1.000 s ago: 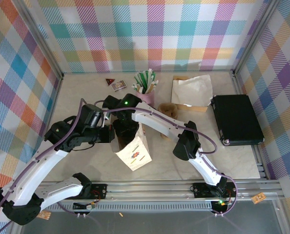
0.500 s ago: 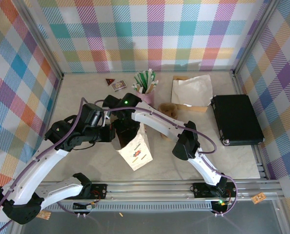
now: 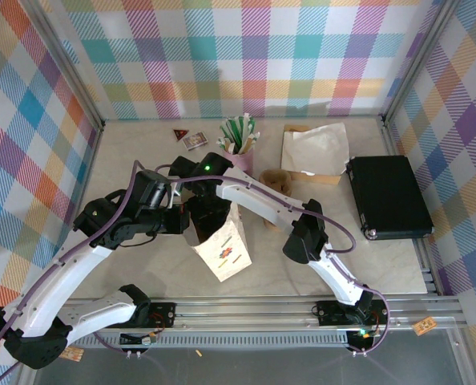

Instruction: Pack the takeout coffee

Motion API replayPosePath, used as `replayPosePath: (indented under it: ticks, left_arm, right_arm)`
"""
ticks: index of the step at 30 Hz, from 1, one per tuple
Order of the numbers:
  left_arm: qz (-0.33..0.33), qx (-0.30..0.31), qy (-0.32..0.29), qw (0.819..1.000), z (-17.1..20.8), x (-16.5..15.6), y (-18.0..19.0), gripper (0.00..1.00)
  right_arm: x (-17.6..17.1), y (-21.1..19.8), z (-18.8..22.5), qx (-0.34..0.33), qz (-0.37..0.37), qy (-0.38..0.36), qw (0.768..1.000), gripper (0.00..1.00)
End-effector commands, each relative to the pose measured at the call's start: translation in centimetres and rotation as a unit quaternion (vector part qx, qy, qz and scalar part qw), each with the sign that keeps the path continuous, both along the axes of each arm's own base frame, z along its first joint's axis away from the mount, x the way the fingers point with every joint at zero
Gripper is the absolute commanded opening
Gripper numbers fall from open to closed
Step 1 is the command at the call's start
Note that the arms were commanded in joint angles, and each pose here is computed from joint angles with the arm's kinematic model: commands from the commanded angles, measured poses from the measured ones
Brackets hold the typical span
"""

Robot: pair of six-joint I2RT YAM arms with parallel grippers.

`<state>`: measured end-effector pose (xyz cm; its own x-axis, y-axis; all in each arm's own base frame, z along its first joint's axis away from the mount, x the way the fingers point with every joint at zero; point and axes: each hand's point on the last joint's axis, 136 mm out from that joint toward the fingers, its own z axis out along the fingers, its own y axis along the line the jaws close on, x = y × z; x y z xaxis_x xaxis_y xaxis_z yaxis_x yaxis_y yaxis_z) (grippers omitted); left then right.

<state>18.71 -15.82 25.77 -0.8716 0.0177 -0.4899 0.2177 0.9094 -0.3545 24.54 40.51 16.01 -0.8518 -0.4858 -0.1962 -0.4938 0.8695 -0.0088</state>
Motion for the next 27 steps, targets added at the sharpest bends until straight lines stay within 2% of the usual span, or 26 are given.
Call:
replayPosePath:
  ticks: [1, 27]
  left_arm:
    - [-0.009, -0.001, -0.014, 1.000, 0.4, 0.5, -0.6, 0.00]
    - [-0.015, 0.008, -0.003, 1.000, -0.2, 0.4, -0.6, 0.00]
  right_arm:
    - [-2.2, 0.8, 2.9, 0.029, 0.024, -0.003, 0.999, 0.91]
    - [-5.1, 0.7, 4.9, 0.039, 0.065, 0.007, 0.997, 0.91]
